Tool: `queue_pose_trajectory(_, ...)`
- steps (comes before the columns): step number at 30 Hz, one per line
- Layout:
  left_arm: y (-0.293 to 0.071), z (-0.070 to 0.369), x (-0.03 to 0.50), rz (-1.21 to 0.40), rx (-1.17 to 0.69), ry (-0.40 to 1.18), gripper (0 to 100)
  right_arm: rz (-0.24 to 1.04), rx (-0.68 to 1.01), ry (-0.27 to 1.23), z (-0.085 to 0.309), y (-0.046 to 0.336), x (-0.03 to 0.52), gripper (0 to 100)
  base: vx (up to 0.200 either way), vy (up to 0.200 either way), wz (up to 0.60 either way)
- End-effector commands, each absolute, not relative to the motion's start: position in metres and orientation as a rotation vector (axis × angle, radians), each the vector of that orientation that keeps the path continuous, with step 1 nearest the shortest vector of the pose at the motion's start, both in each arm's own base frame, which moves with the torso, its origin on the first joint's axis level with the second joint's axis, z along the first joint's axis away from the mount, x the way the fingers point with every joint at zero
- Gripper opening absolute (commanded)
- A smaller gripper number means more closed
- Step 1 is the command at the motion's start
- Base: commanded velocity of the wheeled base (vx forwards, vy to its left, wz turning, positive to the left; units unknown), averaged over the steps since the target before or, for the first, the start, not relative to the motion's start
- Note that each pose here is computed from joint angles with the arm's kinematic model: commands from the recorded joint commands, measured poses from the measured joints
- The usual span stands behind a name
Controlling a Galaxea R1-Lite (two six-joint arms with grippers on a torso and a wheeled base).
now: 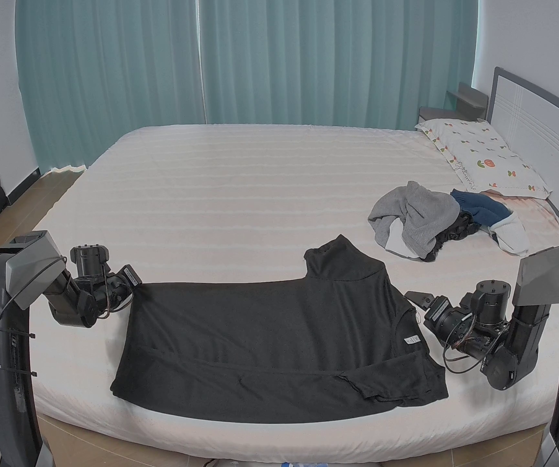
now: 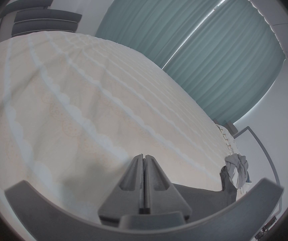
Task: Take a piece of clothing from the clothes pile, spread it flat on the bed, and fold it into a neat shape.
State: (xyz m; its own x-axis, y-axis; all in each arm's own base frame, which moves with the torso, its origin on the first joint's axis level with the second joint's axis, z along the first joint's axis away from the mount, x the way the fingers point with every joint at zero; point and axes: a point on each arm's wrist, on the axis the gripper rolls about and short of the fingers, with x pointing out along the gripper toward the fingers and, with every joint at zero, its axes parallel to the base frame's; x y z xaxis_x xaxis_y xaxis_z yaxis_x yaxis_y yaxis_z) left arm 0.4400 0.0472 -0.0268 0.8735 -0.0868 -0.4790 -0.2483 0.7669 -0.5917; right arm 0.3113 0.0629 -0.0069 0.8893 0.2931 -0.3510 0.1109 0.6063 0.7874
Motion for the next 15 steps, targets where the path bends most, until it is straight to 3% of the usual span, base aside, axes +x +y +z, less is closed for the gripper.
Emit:
queue_pose_trajectory(1, 0.045, -0.024, 0.431, 0.099, -0.704, 0.522, 0, 0.169, 0.774, 0.44, 0.005, 0.072, 0.334, 100, 0.0, 0.0, 0.0)
queue_pose_trajectory(11, 0.044, -0.024, 0.426, 0.102, -0.708, 0.536, 0, 0.167, 0.618, 0.499, 0.019, 0.088, 0.409, 100, 0.0, 0.0, 0.0)
queue_pose_trajectory(15, 0.042, -0.03, 0.423, 0.106, -0.709, 0.56, 0, 0.142, 0.599, 0.535, -0.008, 0.102, 0.45, 100, 0.0, 0.0, 0.0)
